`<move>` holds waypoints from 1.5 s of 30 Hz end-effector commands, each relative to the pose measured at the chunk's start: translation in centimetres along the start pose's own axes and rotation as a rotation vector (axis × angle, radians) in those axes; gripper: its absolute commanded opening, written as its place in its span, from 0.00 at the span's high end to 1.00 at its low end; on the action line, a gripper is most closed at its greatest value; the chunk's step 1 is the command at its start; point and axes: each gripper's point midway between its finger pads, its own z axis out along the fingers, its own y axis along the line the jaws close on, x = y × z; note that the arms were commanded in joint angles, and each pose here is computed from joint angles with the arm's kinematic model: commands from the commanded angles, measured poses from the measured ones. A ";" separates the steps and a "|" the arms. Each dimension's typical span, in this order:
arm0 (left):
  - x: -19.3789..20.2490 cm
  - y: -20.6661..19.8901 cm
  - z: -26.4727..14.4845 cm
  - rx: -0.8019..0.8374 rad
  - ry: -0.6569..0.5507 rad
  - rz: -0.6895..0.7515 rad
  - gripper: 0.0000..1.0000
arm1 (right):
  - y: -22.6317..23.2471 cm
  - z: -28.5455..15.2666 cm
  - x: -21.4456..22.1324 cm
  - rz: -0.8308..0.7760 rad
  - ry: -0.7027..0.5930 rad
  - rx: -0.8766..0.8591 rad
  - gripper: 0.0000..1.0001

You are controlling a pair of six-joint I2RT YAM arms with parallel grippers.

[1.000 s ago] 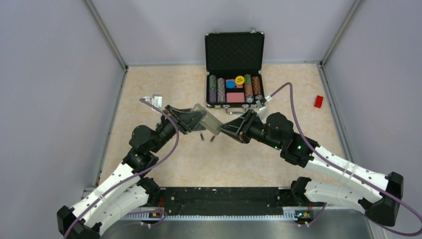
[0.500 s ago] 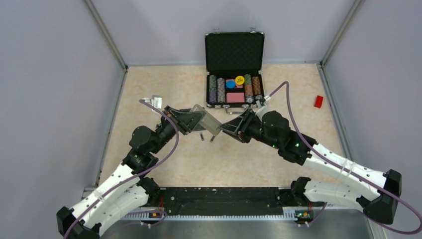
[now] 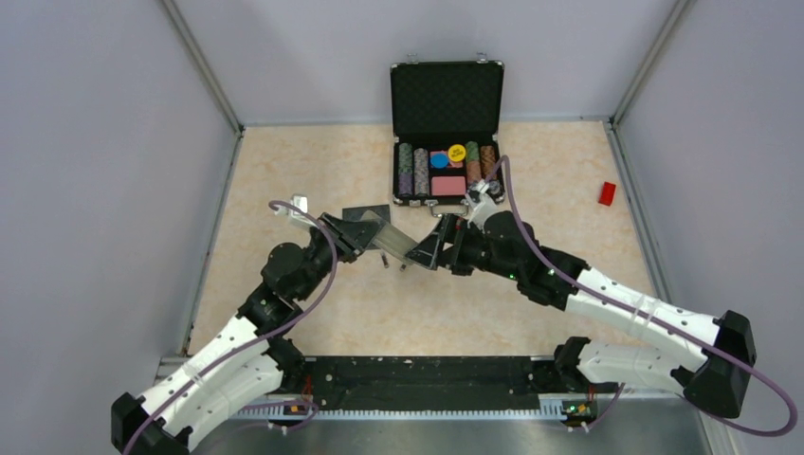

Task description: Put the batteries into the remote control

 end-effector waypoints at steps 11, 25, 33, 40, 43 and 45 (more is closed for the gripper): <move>-2.3 -4.4 -1.9 0.175 -0.076 -0.393 1.00 | 8.4 0.6 -3.1 0.177 -0.109 -0.430 0.22; -1.6 -5.0 -2.6 0.172 -0.024 -0.306 0.54 | 8.9 0.2 -2.1 0.167 -0.043 -0.457 0.95; 0.1 -4.4 -5.2 0.137 0.071 -0.150 0.31 | 6.9 -3.5 -2.1 0.088 0.013 -0.439 0.97; 2.8 -7.2 -5.9 0.268 0.267 -0.072 0.30 | 7.9 -5.4 -0.3 0.086 0.161 -0.519 0.96; 3.7 -8.1 -5.6 0.290 0.346 -0.065 0.29 | 8.1 -5.7 0.3 0.089 0.204 -0.538 0.96; 4.1 -8.3 -5.5 0.296 0.376 -0.070 0.33 | 8.0 -5.8 0.6 0.087 0.219 -0.545 0.96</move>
